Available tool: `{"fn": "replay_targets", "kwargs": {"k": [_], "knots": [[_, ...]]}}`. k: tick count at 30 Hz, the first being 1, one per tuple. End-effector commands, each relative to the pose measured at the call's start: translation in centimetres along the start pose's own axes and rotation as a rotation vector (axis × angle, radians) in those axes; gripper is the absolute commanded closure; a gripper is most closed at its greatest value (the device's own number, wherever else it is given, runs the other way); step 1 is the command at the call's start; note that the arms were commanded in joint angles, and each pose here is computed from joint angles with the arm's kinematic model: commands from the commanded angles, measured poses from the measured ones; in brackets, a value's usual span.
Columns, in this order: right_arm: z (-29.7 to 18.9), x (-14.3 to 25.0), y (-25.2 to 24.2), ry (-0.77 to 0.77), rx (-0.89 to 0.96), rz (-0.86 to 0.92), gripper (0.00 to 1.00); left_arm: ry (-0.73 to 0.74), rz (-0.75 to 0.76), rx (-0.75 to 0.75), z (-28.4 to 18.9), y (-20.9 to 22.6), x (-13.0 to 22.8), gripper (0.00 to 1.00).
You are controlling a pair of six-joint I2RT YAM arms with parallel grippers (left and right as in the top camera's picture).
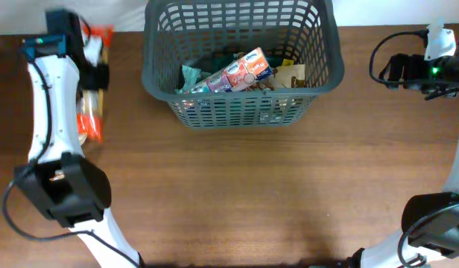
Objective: Pack container
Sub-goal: 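Grasp the orange-topped pasta package with the left gripper, then place the pasta package into the basket with the left gripper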
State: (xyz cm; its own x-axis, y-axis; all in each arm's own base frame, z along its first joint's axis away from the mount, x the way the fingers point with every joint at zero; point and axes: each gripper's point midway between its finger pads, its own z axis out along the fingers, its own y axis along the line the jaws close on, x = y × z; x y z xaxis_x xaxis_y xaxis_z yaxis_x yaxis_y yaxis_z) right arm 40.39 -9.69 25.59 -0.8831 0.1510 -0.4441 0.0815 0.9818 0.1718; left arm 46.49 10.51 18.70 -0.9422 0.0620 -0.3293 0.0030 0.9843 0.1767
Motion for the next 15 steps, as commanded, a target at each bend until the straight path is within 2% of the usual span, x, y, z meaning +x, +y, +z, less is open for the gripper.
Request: {"fn": "replay_targets", "kwargs": {"k": [1, 3, 5, 7, 10, 15], "knots": [[-0.5, 0.0, 0.2, -0.013, -0.009, 0.000, 0.01, -0.483, 0.051, -0.089, -18.0, 0.6, -6.3, 0.98], [-0.5, 0.0, 0.2, -0.013, -0.009, 0.000, 0.01, -0.641, 0.178, -0.097, -23.1, -0.9, -8.0, 0.98], [-0.5, 0.0, 0.2, -0.013, -0.009, 0.000, 0.01, -0.781, 0.392, -0.061, -27.1, -4.0, -8.9, 0.98], [-0.5, 0.0, 0.2, -0.013, -0.009, 0.000, 0.01, -0.930, 0.720, 0.008, -30.8, -9.8, -8.8, 0.99], [-0.5, 0.0, 0.2, -0.013, -0.009, 0.000, 0.01, -1.019, 0.972, 0.056, -32.4, -15.6, -8.2, 0.99], [-0.5, 0.0, 0.2, -0.013, -0.009, 0.000, 0.01, -1.019, 1.175, 0.149, -30.3, -23.3, -8.0, 0.98]]}}
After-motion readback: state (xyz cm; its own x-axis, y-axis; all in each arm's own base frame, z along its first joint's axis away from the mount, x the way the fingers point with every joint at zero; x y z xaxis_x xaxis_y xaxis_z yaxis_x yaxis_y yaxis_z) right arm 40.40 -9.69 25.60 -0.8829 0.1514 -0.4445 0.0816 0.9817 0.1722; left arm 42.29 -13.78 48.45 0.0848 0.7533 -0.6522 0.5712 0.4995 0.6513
